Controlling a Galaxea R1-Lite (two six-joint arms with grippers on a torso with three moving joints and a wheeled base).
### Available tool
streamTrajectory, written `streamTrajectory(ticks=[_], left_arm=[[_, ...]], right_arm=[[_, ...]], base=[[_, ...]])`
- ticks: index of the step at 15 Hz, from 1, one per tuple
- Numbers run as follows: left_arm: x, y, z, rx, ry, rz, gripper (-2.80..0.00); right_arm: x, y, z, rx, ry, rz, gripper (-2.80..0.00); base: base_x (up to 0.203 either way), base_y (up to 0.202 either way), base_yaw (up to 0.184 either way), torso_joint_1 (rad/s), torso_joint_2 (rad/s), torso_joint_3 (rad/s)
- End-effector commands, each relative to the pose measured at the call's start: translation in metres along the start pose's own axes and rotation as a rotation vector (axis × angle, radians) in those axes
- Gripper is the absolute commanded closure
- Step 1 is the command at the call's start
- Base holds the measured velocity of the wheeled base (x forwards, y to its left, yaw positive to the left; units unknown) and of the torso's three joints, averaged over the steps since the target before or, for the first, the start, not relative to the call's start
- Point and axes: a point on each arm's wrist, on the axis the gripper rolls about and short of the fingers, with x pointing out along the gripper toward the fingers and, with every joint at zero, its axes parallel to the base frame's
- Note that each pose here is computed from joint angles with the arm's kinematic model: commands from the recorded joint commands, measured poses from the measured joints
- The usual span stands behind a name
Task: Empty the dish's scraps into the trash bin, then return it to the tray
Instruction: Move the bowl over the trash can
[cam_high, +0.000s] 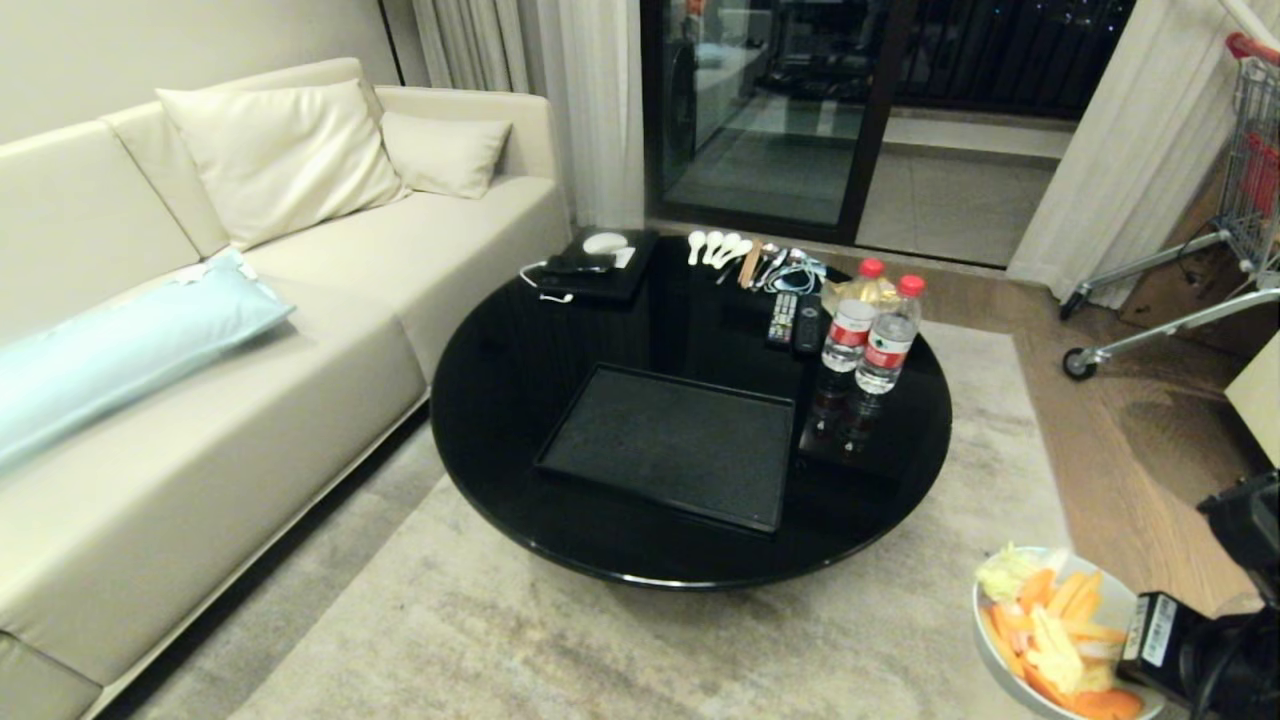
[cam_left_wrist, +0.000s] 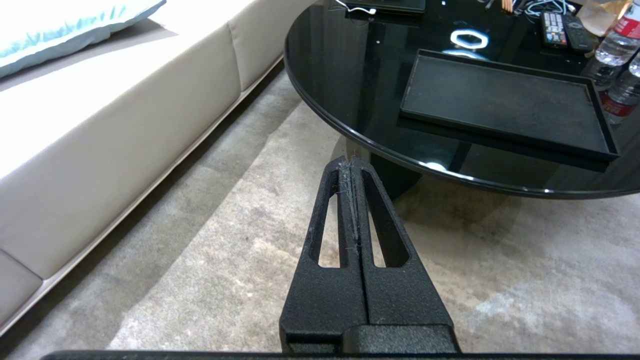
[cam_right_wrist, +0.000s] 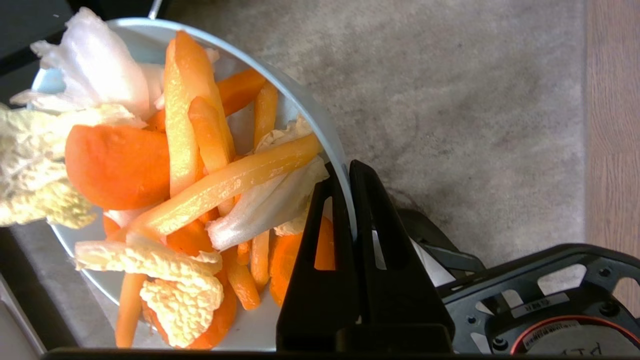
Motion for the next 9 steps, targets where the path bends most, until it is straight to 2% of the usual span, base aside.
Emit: streamTrajectory(ticks=[1, 6, 9], left_arm=[[0.0, 0.0, 0.0, 0.0, -0.001, 0.001, 0.0], [0.0, 0.0, 0.0, 0.0, -0.001, 0.001, 0.0], [0.0, 0.0, 0.0, 0.0, -0.001, 0.001, 0.0]], right_arm=[[0.0014, -0.0019, -0.002, 0.002, 0.006, -0.01, 0.0], [0.0022, -0.0009, -0.0021, 0.053, 0.029, 0.004, 0.0], [0.0017, 0.0006, -0.0009, 0.053, 0.025, 0.01, 0.0]], base=[[0.0, 0.0, 0.0, 0.0, 0.0, 0.0], [0.0, 0.0, 0.0, 0.0, 0.0, 0.0], [0.003, 0.005, -0.122, -0.001, 0.0, 0.003]])
